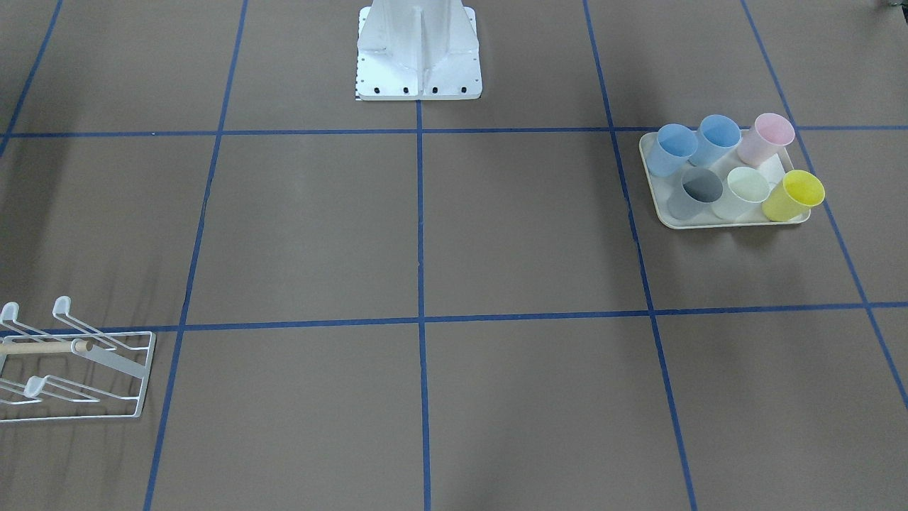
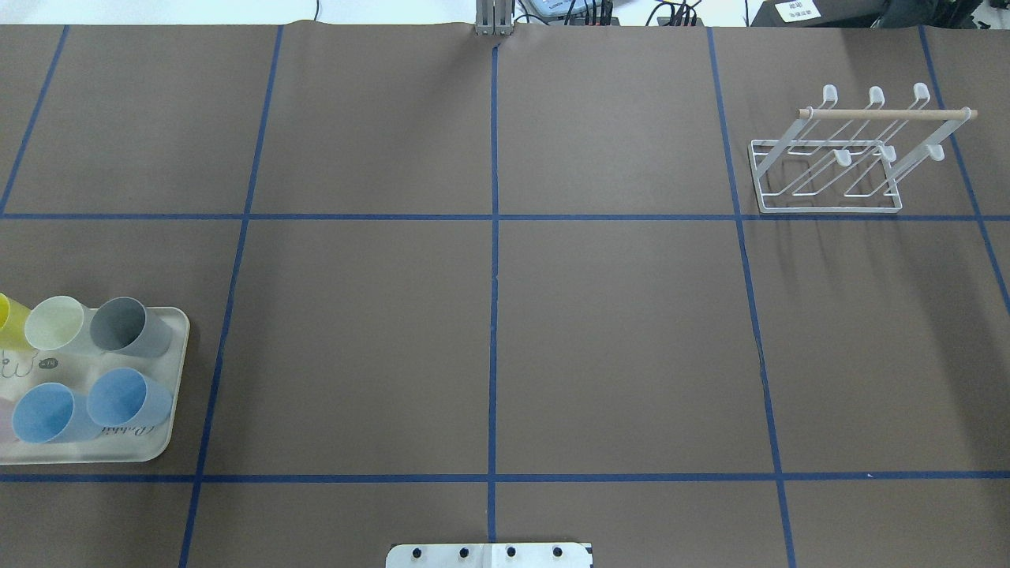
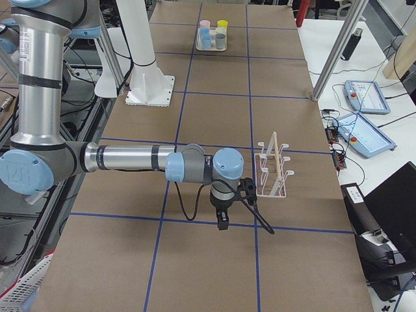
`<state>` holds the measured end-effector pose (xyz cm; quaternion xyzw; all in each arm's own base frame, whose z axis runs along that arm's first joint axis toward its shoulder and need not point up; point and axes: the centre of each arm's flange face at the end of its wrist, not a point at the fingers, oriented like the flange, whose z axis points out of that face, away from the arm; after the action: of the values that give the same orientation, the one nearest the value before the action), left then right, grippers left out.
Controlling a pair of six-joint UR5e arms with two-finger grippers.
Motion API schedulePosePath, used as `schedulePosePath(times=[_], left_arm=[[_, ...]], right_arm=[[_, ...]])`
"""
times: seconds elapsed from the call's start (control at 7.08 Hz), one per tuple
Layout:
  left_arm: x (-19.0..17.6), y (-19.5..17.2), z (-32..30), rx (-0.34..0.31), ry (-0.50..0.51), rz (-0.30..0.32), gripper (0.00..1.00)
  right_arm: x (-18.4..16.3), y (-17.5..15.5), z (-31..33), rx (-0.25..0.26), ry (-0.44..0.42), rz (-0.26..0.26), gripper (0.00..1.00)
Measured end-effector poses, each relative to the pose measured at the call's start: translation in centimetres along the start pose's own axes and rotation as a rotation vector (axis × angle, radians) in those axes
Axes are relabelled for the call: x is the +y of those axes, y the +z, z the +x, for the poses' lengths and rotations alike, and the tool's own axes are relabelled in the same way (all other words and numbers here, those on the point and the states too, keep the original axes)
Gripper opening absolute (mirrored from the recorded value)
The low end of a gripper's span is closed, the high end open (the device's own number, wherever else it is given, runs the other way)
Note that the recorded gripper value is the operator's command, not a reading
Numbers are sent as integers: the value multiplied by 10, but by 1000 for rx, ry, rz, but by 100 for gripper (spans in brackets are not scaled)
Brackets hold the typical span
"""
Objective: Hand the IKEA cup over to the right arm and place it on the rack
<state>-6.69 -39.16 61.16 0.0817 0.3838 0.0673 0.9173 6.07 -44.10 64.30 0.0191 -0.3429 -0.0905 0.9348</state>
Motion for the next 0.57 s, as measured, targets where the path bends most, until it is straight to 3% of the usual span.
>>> schedulePosePath(times=[0.57], left_arm=[[-27, -24, 19, -5, 51, 63, 100]], right_arm=[[-19, -42, -33, 17, -74, 86, 100]])
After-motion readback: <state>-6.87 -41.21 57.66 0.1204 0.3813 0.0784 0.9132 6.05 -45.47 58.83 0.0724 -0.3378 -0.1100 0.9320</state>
